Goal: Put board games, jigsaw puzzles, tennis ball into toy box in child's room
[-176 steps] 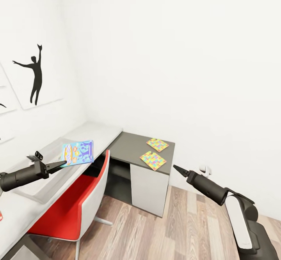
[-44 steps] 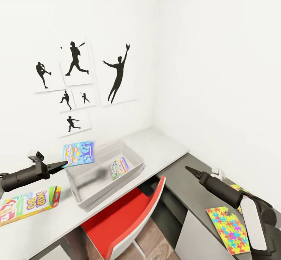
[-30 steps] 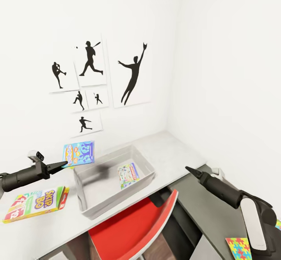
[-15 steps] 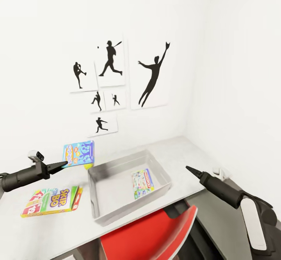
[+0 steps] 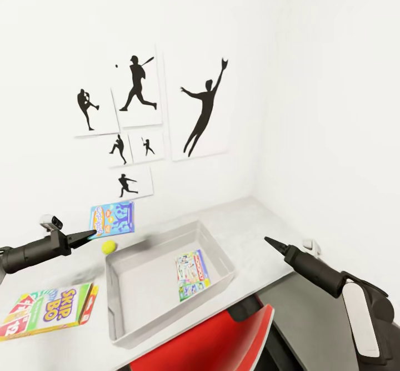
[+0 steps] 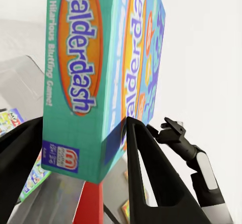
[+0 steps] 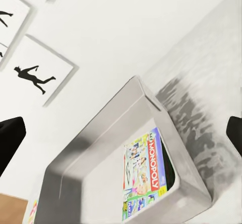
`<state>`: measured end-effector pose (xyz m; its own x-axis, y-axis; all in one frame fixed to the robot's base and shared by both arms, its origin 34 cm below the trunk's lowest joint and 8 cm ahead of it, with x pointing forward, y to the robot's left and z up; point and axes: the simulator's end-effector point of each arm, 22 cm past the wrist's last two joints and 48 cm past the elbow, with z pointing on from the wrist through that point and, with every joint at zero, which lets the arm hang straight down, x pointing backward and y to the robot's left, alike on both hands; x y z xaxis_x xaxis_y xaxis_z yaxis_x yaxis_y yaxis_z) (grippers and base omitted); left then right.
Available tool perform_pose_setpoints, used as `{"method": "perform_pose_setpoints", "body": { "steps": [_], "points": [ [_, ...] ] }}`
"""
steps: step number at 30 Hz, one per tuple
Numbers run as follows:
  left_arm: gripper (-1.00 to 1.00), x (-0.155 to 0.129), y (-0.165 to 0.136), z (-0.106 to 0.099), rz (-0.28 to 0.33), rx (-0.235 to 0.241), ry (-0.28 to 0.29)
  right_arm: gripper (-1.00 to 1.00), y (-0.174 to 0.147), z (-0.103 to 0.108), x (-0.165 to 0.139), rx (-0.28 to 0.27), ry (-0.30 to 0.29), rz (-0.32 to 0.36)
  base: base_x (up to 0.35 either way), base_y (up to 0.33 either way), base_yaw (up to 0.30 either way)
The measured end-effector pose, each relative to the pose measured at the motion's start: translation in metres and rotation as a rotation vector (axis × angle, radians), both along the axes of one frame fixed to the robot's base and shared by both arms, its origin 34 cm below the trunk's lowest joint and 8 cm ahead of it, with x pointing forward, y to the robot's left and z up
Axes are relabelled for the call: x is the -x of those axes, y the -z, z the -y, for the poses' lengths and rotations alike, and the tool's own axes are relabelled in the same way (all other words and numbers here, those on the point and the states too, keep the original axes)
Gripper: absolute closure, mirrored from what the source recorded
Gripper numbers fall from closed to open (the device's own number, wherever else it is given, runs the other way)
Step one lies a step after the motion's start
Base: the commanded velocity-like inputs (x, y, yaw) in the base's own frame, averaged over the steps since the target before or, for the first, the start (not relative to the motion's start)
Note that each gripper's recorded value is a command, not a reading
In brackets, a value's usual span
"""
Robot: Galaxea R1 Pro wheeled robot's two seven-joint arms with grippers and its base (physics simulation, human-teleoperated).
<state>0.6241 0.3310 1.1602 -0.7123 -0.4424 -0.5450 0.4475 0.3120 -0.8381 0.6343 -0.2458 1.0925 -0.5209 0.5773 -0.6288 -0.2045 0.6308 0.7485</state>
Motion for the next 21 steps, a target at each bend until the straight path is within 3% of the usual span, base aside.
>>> {"method": "perform_pose_setpoints", "body": {
  "steps": [21],
  "points": [
    [1.0, -0.0001, -0.0002, -0.0001, 0.0, 0.001, 0.0, -1.0, 0.0001, 0.0002, -0.0002, 0.001, 0.001, 0.001, 0.089, -0.002, -0.004]
  ]
}}
